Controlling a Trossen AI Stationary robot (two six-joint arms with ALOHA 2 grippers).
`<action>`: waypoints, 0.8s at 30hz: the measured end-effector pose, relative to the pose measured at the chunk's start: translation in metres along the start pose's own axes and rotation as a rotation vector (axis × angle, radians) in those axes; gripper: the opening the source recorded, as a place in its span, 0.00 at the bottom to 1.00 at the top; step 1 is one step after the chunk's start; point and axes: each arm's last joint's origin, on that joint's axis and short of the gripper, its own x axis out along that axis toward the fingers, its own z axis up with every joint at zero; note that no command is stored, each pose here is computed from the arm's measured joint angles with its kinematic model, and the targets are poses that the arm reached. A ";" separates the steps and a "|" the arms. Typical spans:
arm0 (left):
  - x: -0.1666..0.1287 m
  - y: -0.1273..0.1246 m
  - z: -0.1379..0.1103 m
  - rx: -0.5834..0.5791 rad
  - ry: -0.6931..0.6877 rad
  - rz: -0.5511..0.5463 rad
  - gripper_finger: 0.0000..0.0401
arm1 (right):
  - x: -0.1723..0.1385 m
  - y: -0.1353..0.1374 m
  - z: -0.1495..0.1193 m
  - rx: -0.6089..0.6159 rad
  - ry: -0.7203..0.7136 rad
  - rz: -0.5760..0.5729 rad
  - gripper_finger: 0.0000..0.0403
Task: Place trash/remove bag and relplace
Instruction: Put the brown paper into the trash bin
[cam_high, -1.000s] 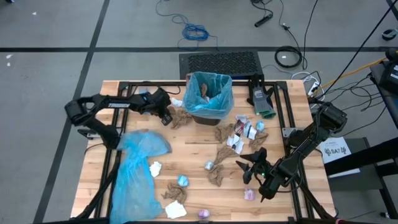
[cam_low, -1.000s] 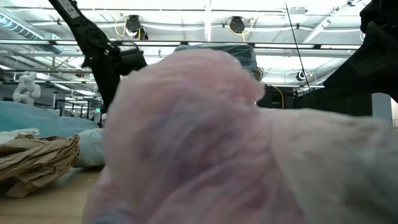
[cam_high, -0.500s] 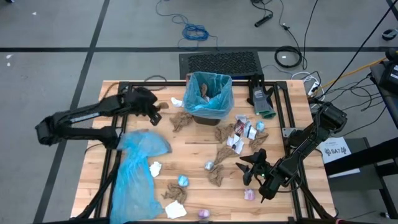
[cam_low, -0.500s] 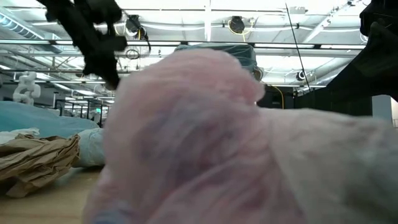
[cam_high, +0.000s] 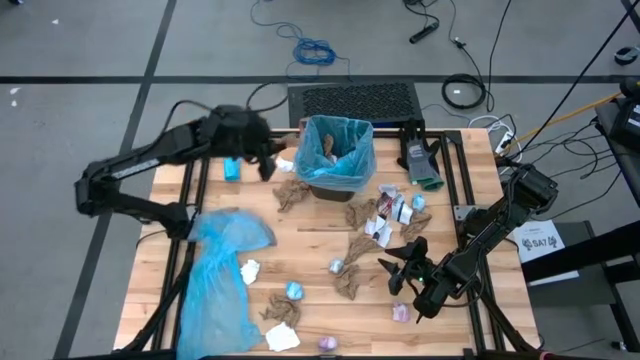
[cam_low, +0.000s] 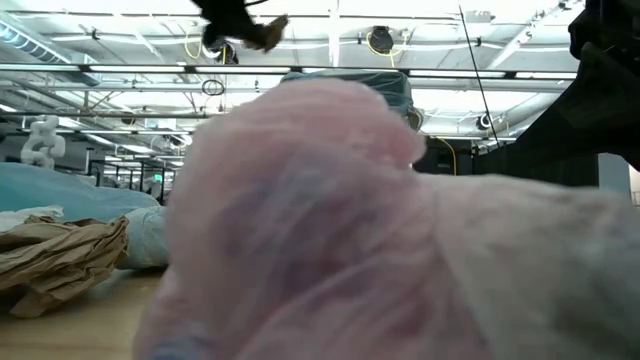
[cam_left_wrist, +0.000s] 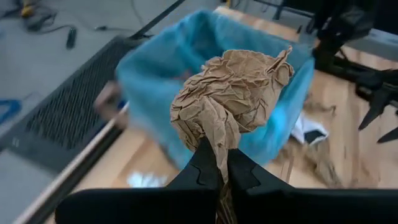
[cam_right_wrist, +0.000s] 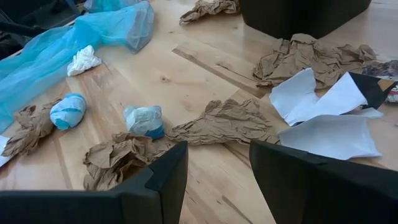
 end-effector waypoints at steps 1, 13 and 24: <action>0.006 -0.002 0.008 0.014 -0.001 -0.016 0.00 | 0.000 0.000 0.000 0.000 0.000 0.000 0.41; 0.089 -0.009 0.055 0.107 0.059 -0.127 0.18 | 0.000 0.001 0.000 0.015 0.007 0.011 0.41; 0.110 -0.009 0.065 0.217 0.037 -0.100 0.40 | 0.000 0.002 0.000 0.017 0.007 0.015 0.41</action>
